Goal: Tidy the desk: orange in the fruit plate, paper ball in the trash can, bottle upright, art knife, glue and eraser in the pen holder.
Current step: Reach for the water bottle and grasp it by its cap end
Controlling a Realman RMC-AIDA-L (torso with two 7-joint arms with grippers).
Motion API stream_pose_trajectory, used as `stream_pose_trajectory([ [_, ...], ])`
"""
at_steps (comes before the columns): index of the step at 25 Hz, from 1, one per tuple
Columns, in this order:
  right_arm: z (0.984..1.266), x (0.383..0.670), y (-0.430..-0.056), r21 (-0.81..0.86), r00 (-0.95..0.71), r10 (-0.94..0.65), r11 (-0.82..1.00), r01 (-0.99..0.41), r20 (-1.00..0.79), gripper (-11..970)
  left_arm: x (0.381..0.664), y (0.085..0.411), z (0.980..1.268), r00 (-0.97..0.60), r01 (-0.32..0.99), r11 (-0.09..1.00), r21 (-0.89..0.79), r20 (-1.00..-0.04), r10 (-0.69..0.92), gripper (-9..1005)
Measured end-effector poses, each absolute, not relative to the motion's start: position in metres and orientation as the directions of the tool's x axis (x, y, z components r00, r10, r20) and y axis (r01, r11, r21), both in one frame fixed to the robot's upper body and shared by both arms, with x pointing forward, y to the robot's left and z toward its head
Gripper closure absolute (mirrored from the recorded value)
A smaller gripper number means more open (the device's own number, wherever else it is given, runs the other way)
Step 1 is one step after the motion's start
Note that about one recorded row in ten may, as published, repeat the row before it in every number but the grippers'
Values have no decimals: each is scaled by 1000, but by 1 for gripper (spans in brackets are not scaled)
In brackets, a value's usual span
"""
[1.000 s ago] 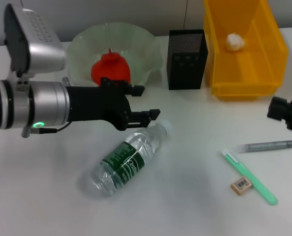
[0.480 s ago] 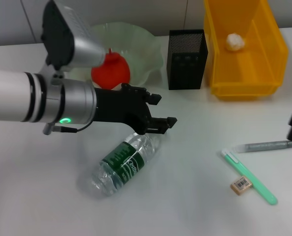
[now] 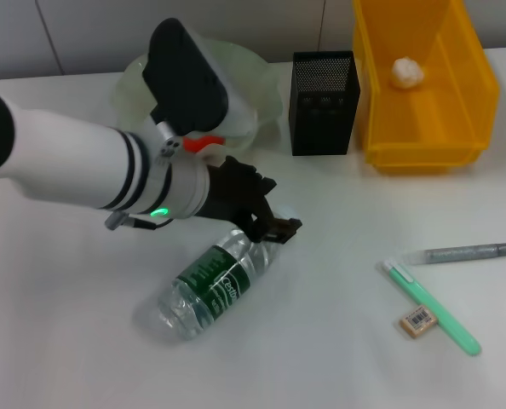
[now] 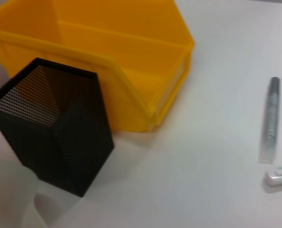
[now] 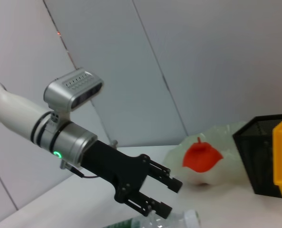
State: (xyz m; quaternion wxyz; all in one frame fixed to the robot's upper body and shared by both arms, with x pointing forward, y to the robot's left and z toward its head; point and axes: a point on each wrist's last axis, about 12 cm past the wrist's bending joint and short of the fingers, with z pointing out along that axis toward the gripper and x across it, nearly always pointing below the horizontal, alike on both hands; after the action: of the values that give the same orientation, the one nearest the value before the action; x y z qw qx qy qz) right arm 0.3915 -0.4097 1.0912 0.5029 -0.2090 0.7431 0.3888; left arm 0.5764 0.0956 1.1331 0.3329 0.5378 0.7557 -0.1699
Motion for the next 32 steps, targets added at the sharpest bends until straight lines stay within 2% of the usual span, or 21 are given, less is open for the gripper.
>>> stream_pose_trajectory([
  [7,1090,386,-416,365,-413,82,644,-672,-907,508,580,87,1137,-222,909,397,127,-658,720,328],
  [8,1090,386,-418,361,-413,80,654,-665,-907,508,579,77,1139,-244,903,412,122,-643,726,328],
  [22,1093,390,-425,342,-402,74,676,-652,-913,510,563,59,1134,-270,876,439,199,-553,788,327],
  [32,1093,389,-427,341,-398,80,683,-645,-914,512,562,51,1129,-261,873,440,210,-560,786,327],
])
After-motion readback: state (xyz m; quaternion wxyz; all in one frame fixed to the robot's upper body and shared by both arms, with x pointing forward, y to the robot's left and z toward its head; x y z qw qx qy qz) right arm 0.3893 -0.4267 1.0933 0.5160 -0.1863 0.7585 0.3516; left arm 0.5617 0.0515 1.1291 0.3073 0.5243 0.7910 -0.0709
